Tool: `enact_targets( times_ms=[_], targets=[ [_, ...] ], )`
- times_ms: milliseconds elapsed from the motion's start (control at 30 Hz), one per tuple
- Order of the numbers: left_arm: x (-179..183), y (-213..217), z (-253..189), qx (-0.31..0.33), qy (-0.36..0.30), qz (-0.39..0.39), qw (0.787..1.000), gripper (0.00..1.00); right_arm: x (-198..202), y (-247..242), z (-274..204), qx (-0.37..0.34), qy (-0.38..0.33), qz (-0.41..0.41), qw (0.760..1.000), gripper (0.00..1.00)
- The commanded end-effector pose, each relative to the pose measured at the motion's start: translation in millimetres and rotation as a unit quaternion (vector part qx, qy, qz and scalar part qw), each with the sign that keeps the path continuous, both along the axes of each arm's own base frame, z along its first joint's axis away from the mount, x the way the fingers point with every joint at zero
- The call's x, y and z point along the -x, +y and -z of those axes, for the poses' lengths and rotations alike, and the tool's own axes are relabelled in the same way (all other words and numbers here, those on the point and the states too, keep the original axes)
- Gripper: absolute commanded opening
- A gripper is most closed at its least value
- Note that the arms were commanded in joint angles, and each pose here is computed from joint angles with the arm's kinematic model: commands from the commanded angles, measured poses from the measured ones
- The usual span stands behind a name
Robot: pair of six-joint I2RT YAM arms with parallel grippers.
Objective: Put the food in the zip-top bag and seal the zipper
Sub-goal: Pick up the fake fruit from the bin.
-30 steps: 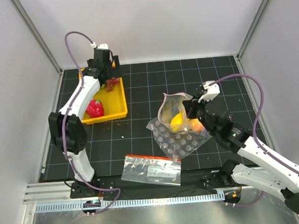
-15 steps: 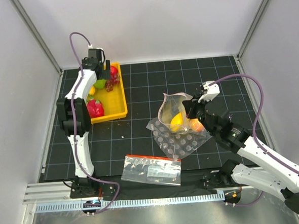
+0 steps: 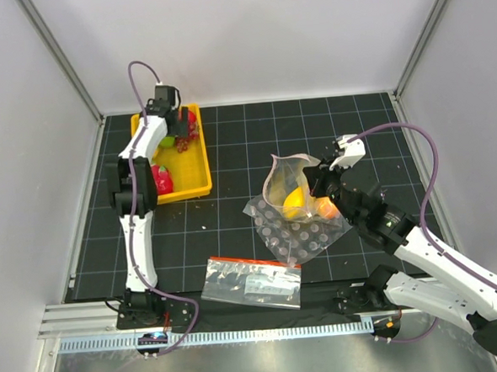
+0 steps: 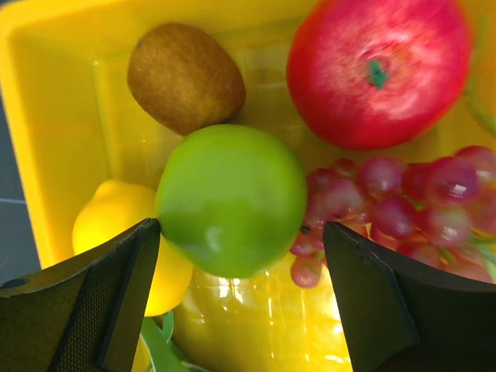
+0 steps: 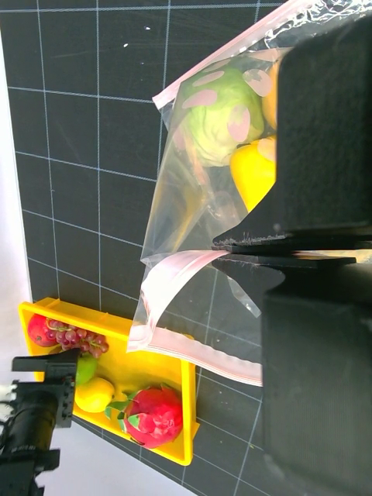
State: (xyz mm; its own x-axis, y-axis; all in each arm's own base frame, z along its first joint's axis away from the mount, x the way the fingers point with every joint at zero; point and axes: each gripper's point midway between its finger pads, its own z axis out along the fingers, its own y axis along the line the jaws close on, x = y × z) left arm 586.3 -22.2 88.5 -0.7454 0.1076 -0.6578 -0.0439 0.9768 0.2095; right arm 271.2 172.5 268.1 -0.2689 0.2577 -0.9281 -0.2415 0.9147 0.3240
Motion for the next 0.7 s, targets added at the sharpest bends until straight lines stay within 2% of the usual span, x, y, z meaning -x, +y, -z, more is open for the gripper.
enact_targets(
  times_ms=[0, 67, 167, 200, 300, 333, 400, 433, 467, 567, 667],
  targets=[
    [-4, 10, -1, -0.008, 0.005, -0.029, 1.000, 0.84, -1, 0, -17, -0.023, -0.022, 0.007, 0.999, 0.01],
    [-1, 16, 7, -0.012, 0.018, -0.042, 0.999, 0.82, -1, 0, -17, -0.023, -0.022, 0.006, 0.999, 0.01],
    [3, 20, -1, -0.010, 0.019, -0.051, 0.998, 0.63, 0, 0, -18, -0.026, -0.023, 0.005, 0.999, 0.01],
    [4, 20, -3, -0.011, 0.018, -0.050, 0.999, 0.53, 0, -2, -18, -0.025, -0.023, 0.007, 0.999, 0.01],
    [9, 22, -33, -0.005, -0.015, -0.057, 0.998, 0.43, 0, -2, -18, -0.025, -0.024, 0.008, 0.999, 0.01],
    [14, 22, -32, -0.003, -0.020, -0.059, 0.998, 0.41, -1, -1, -17, -0.025, -0.024, 0.008, 0.999, 0.01],
    [15, 19, -70, 0.019, -0.072, -0.061, 0.995, 0.38, -1, -1, -17, -0.024, -0.023, 0.008, 0.999, 0.01],
    [24, 18, -63, 0.024, -0.065, -0.061, 0.996, 0.38, -1, -1, -16, -0.022, -0.022, 0.008, 0.999, 0.01],
    [28, 15, -87, 0.037, -0.089, -0.061, 0.993, 0.37, -1, -2, -16, -0.022, -0.023, 0.009, 0.999, 0.01],
    [38, 11, -100, 0.057, -0.103, -0.058, 0.991, 0.35, -2, -2, -16, -0.022, -0.023, 0.011, 0.999, 0.01],
    [49, -5, -121, 0.103, -0.116, -0.044, 0.987, 0.31, -3, -1, -15, -0.018, -0.021, 0.011, 1.000, 0.01]
  ],
)
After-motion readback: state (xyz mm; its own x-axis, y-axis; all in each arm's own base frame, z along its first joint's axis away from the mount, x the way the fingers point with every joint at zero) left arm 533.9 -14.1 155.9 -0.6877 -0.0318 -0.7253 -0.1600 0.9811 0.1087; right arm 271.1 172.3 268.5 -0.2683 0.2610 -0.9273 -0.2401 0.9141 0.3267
